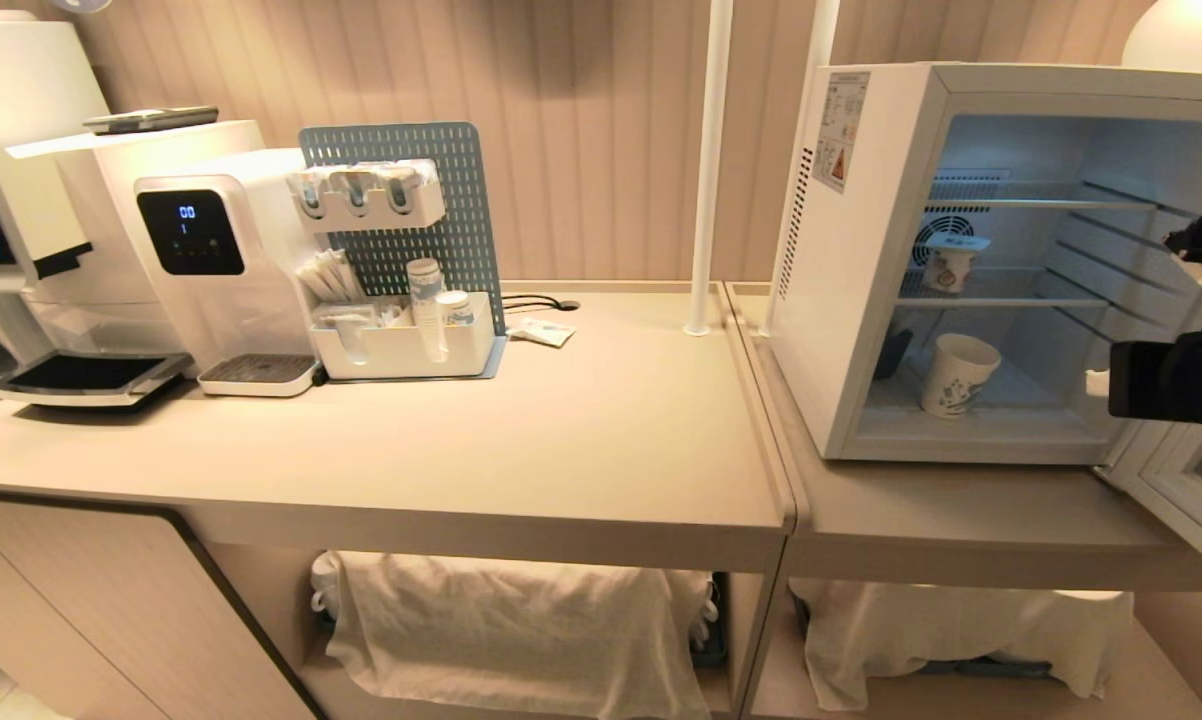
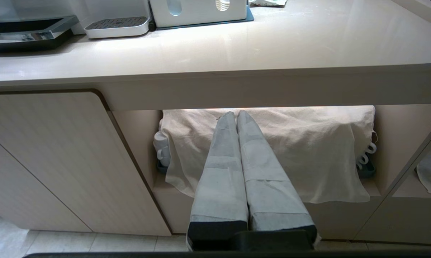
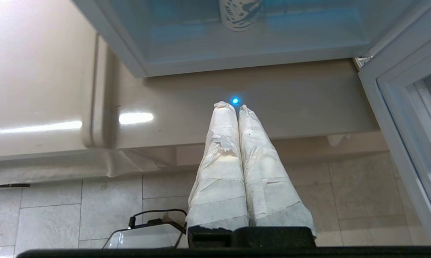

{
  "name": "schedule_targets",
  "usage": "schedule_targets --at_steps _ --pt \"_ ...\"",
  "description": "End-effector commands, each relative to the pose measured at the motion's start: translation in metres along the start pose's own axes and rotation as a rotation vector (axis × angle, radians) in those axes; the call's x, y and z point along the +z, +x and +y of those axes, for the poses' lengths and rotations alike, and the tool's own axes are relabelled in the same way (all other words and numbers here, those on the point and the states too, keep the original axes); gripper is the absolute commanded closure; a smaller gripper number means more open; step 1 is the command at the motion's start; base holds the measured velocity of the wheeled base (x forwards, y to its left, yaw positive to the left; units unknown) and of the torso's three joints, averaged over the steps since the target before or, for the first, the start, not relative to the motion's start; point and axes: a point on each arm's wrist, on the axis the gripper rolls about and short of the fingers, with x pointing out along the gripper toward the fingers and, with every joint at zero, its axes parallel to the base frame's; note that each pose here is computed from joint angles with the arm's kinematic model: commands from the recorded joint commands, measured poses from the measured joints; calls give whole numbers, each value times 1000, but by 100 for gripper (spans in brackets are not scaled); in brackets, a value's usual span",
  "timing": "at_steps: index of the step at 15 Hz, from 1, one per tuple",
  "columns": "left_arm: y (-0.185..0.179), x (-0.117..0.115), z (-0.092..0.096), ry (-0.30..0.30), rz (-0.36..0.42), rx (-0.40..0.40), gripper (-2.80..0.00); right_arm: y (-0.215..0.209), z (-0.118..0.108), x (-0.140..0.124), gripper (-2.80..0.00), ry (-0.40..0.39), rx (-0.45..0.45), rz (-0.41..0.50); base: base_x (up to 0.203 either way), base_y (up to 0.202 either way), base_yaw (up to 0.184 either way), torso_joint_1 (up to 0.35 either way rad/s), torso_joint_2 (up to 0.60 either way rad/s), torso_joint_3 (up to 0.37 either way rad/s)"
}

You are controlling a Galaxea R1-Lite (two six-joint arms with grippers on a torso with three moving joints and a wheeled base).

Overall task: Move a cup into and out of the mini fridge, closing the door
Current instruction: Take the paper cup out of the freezer

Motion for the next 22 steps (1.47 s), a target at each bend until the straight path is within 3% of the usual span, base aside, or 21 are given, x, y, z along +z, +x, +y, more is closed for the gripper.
schedule_targets --at_steps 1,10,14,17,21,22 --pt "0 0 0 0 1 -1 0 31 -3 -7 0 3 -16 76 0 0 0 0 0 0" --pt "0 0 0 0 1 -1 0 115 1 -7 0 -6 -14 155 0 0 0 0 0 0" --pt "0 0 0 0 1 -1 0 144 1 -20 0 -84 -13 223 0 0 0 0 0 0" --pt "0 0 0 0 1 -1 0 156 2 -16 0 -82 -13 160 0 0 0 0 0 0" --pt "0 0 0 0 1 0 0 170 3 -22 0 -74 -13 142 0 0 0 0 0 0" --pt "0 0 0 0 1 1 0 172 3 -21 -280 -73 -10 120 0 0 0 0 0 0"
